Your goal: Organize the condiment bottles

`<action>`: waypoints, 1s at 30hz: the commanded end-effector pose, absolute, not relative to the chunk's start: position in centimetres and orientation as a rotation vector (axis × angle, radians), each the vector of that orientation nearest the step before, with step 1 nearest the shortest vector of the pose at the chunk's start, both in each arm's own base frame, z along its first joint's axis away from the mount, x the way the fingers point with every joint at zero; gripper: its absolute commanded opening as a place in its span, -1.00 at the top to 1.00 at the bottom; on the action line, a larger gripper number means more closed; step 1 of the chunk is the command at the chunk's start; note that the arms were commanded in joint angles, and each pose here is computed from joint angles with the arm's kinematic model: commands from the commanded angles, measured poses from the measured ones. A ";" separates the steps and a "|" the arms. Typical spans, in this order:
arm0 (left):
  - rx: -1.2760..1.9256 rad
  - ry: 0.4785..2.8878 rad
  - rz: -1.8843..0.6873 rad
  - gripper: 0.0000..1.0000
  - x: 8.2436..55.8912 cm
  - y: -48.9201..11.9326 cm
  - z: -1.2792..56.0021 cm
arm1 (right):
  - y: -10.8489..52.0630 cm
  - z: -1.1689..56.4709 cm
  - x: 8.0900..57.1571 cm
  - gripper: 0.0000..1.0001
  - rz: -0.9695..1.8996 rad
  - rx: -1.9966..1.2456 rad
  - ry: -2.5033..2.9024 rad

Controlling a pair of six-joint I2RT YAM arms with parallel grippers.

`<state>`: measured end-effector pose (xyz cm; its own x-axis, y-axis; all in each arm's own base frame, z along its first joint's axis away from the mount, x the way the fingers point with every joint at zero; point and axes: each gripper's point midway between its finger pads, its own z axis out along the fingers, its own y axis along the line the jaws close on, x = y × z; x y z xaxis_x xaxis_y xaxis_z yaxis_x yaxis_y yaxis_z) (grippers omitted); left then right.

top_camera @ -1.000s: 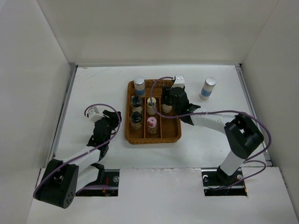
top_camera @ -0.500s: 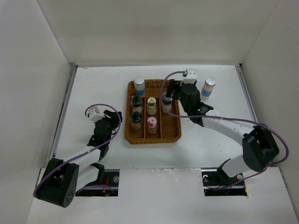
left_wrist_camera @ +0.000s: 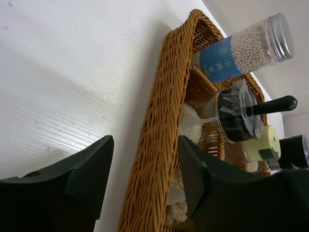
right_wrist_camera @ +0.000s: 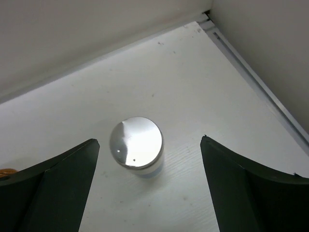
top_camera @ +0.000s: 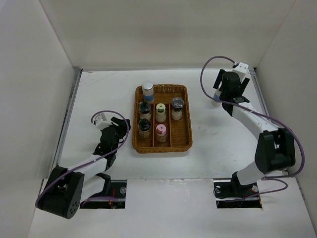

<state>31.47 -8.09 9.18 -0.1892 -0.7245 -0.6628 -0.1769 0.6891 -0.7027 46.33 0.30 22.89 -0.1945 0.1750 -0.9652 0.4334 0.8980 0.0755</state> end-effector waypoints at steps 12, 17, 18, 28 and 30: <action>-0.703 1.661 -0.627 -0.08 32.3 -8.8 11.3 | 0.9 19.6 51.0 -0.77 -0.116 0.434 1.861; -0.710 1.665 -0.624 -0.08 32.3 -8.7 11.1 | 0.8 17.8 52.1 -0.64 -0.097 0.443 1.901; -0.707 1.659 -0.624 -0.08 32.3 -8.7 11.2 | 0.9 17.4 52.1 -0.64 -0.094 0.439 1.911; -0.710 1.661 -0.615 -0.08 32.5 -8.6 11.2 | 0.6 20.8 49.8 -0.02 -0.114 0.486 1.816; -0.715 1.671 -0.621 -0.08 32.4 -8.7 10.9 | 2.0 22.8 48.4 -0.01 -0.077 0.475 1.775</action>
